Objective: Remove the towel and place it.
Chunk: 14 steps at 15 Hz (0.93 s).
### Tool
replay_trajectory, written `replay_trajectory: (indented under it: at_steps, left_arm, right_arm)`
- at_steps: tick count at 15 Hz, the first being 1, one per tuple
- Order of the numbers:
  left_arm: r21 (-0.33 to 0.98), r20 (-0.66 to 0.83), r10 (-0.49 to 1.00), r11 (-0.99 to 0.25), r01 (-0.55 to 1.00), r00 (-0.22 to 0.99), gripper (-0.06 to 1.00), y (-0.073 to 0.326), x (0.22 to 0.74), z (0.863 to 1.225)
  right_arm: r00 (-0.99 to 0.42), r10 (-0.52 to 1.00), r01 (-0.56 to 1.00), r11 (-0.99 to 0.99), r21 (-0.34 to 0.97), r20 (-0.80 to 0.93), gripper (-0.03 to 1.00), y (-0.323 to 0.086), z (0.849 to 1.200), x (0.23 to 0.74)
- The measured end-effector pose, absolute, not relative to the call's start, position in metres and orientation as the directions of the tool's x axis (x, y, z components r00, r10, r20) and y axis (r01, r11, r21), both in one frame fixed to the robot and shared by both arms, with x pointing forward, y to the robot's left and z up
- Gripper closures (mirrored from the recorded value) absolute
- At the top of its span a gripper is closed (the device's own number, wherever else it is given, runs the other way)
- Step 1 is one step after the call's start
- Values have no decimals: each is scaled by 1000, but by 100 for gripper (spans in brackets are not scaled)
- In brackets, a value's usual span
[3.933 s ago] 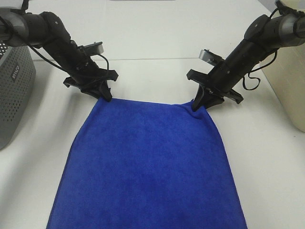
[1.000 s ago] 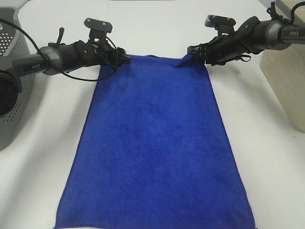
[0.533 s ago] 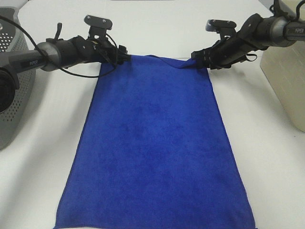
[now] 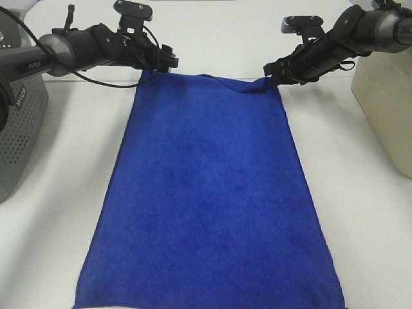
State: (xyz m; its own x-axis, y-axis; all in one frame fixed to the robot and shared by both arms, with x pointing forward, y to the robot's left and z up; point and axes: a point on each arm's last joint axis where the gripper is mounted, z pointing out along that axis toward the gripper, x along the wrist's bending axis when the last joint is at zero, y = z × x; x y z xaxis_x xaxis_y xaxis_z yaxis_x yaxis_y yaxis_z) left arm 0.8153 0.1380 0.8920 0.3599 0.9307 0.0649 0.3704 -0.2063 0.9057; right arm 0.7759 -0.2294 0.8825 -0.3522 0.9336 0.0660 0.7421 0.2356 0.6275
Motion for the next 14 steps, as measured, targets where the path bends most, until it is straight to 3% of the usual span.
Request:
replay_trajectory:
  at_steps: [4, 7, 14]
  left_arm:
    - [901, 61, 927, -210, 380, 369, 24, 137, 814, 894]
    - [900, 63, 927, -212, 380, 370, 24, 137, 814, 894]
    - [903, 70, 928, -215, 372, 367, 24, 138, 815, 894]
  right_arm:
    - [-528, 847, 620, 437, 651, -66, 45, -225, 883, 777]
    - [-641, 748, 497, 578, 647, -176, 45, -207, 865, 777]
    - [-652, 664, 329, 683, 652, -366, 45, -206, 865, 786]
